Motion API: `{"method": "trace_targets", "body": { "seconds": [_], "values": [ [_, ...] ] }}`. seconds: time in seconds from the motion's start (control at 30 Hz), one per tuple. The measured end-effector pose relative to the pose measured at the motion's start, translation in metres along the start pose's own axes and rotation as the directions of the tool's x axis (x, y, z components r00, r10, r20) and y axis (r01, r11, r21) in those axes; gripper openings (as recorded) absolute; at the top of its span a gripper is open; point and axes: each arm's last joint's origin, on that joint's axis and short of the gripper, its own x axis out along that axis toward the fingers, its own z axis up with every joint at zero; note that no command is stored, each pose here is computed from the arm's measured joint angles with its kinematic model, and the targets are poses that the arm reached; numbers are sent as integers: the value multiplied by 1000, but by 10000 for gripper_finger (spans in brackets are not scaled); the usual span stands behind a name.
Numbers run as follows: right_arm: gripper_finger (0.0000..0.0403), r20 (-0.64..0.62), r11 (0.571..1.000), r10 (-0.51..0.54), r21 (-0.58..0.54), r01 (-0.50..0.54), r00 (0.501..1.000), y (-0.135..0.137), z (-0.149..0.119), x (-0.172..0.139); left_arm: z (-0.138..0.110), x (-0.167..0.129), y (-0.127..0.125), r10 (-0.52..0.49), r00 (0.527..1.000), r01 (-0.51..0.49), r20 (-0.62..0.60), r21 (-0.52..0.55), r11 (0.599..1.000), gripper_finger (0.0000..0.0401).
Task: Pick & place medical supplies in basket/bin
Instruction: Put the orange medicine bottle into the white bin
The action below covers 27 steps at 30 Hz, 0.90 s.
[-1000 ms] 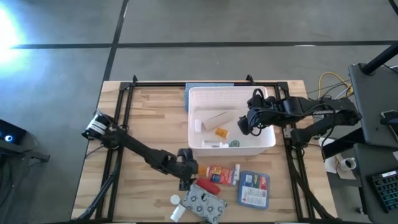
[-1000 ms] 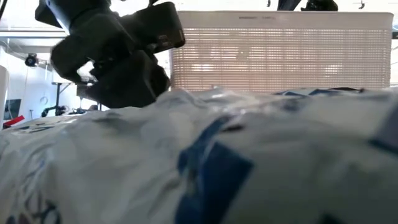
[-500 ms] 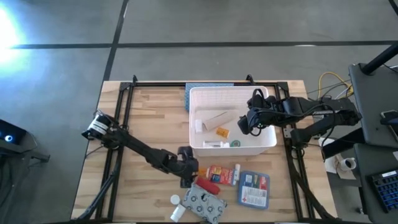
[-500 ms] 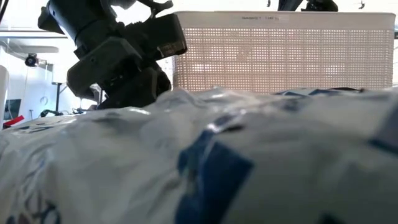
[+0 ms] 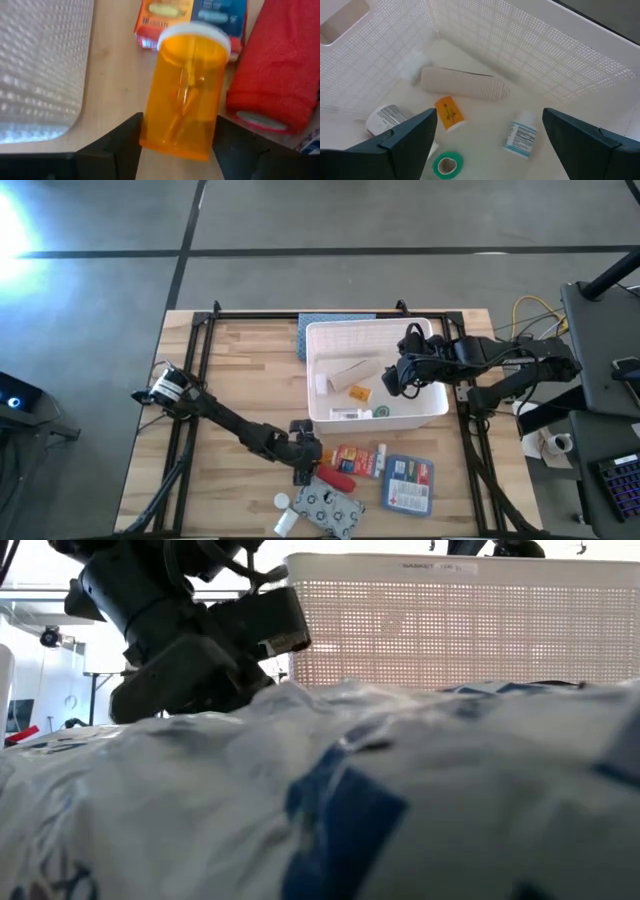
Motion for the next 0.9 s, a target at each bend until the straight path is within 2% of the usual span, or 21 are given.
{"method": "trace_targets", "body": {
  "seconds": [0.23,0.33,0.5,0.63,0.77,0.9],
  "values": [
    [352,-1,1000,0,5,0,1000,0,0,0,-2,-8,0,18,999,-19,-47,-23,1000,159],
    [352,0,1000,0,6,0,1000,0,0,0,-2,-16,0,29,998,-30,-59,-14,999,156],
    [352,0,1000,1,6,-1,1000,0,0,0,-7,-45,-7,35,988,-38,-151,-15,999,159],
    [352,1,1000,1,6,-1,1000,0,0,0,-7,-85,-15,12,984,-19,-176,-41,999,159],
    [352,5,1000,0,6,0,1000,0,0,0,1,-133,-10,53,995,-63,-90,-118,991,159],
    [352,11,1000,-5,3,5,1000,0,0,0,18,-184,12,149,982,-109,120,-290,951,159]
  ]
}}
